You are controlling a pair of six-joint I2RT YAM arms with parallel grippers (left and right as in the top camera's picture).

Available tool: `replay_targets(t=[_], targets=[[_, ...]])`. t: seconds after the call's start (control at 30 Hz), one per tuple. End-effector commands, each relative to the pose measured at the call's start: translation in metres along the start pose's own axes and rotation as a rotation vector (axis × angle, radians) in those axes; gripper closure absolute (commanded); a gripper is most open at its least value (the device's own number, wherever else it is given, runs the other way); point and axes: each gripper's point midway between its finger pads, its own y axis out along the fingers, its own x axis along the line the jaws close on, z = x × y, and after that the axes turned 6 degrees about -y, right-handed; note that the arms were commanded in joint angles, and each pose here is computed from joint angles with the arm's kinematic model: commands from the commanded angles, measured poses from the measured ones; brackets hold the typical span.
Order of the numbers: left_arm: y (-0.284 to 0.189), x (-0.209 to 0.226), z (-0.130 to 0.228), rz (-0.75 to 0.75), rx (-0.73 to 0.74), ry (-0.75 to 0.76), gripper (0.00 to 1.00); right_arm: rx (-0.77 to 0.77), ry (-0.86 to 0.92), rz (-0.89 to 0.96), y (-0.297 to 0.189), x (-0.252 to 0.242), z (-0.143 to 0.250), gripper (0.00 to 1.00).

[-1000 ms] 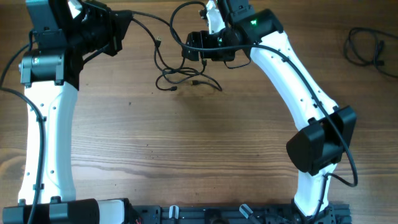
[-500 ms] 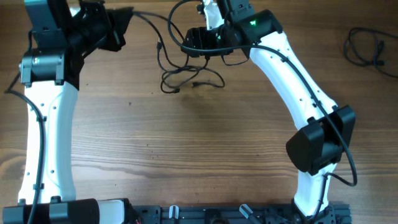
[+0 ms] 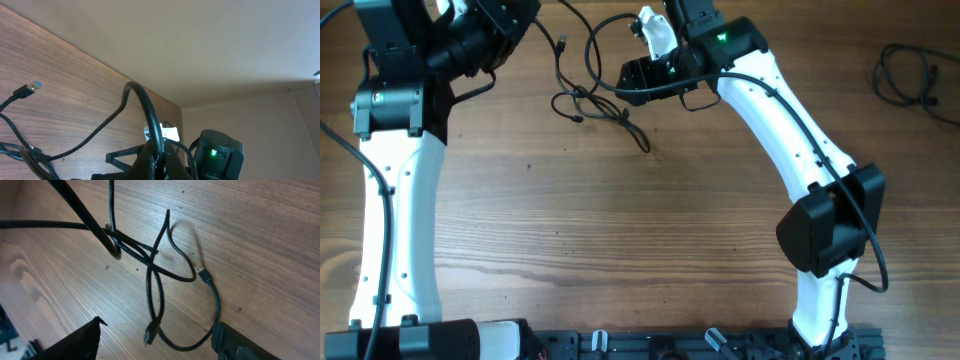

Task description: Untangle cables

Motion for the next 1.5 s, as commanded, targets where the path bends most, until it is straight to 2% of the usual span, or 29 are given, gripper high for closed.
replay_targets(t=[0.0,0.17,0.33,0.4,0.53,0.67,0.73,0.9,1.03,1.13,1.27,1.37,1.47], targets=[[-0.003,-0.006,-0.001,0.026,0.008,0.027,0.96,0.044,-0.061,0.025,0.021,-0.013,0.01,0.27],[-0.003,0.0,0.001,0.003,0.015,0.008,0.96,0.139,-0.066,-0.084,0.038,-0.004,0.035,0.27],[-0.004,0.014,0.008,-0.049,0.036,-0.039,0.96,0.213,-0.083,-0.098,0.035,-0.002,0.053,0.28],[-0.005,0.027,0.007,-0.11,0.016,-0.066,0.96,0.228,-0.085,-0.102,0.036,-0.002,0.058,0.33],[-0.015,0.069,-0.006,-0.32,-0.119,-0.199,0.96,0.233,-0.068,-0.101,0.038,-0.003,0.06,0.33],[-0.041,0.116,-0.026,-0.555,-0.348,-0.336,0.96,0.213,-0.038,-0.091,0.04,-0.004,0.055,0.31],[-0.05,0.134,-0.03,-0.643,-0.413,-0.375,0.96,0.207,-0.015,-0.09,0.045,-0.002,0.055,0.31],[-0.042,0.176,-0.007,-0.798,-0.318,-0.435,0.96,0.194,-0.003,-0.107,0.072,0.014,0.061,0.31],[-0.041,0.202,0.013,-0.91,-0.193,-0.391,0.96,0.183,0.144,-0.109,0.086,0.032,0.06,0.34],[-0.027,0.194,0.025,-0.839,-0.008,-0.216,0.96,0.143,0.298,-0.099,0.093,0.037,0.05,0.38],[-0.007,0.172,0.035,-0.668,0.145,-0.047,0.96,0.12,0.394,-0.103,0.104,0.037,0.043,0.41],[0.009,0.142,0.045,-0.465,0.253,0.073,0.96,0.144,0.408,-0.096,0.114,0.032,0.05,0.41],[0.023,0.094,0.054,-0.17,0.338,0.201,0.96,0.163,0.418,-0.09,0.12,0.029,0.056,0.41]])
